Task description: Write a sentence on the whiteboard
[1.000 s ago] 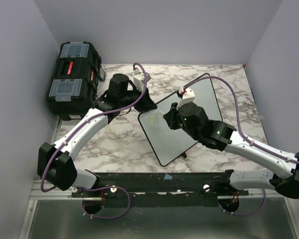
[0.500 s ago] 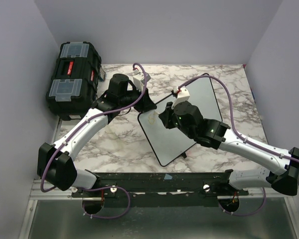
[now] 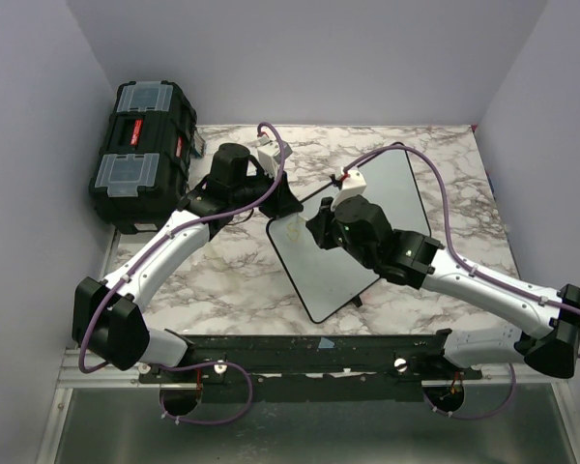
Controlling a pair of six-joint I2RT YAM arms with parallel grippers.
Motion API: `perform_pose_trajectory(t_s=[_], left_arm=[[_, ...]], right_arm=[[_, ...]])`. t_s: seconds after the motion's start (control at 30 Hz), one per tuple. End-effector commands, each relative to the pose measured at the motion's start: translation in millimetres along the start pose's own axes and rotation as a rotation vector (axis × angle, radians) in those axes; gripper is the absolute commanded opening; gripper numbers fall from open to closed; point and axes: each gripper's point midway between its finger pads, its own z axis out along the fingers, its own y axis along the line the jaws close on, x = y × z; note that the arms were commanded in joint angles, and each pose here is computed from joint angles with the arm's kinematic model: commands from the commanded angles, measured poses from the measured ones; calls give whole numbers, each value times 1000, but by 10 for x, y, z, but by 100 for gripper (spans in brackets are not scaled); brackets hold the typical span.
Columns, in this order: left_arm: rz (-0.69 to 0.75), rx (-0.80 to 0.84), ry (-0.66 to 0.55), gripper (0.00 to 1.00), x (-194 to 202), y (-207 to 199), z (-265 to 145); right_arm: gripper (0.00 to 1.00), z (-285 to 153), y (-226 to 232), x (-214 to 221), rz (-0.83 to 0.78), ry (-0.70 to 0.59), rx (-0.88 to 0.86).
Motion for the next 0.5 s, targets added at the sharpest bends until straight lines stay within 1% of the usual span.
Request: perform_pose_trajectory(t_s=[0.0,0.47], left_arm=[[74,75,-48,0,-200,-268,-72],[67,65,-39,0,-183,-226,-35]], right_arm=[[1,51,-48,117,-17,50,34],[1,-39,-155,404,-9,125,34]])
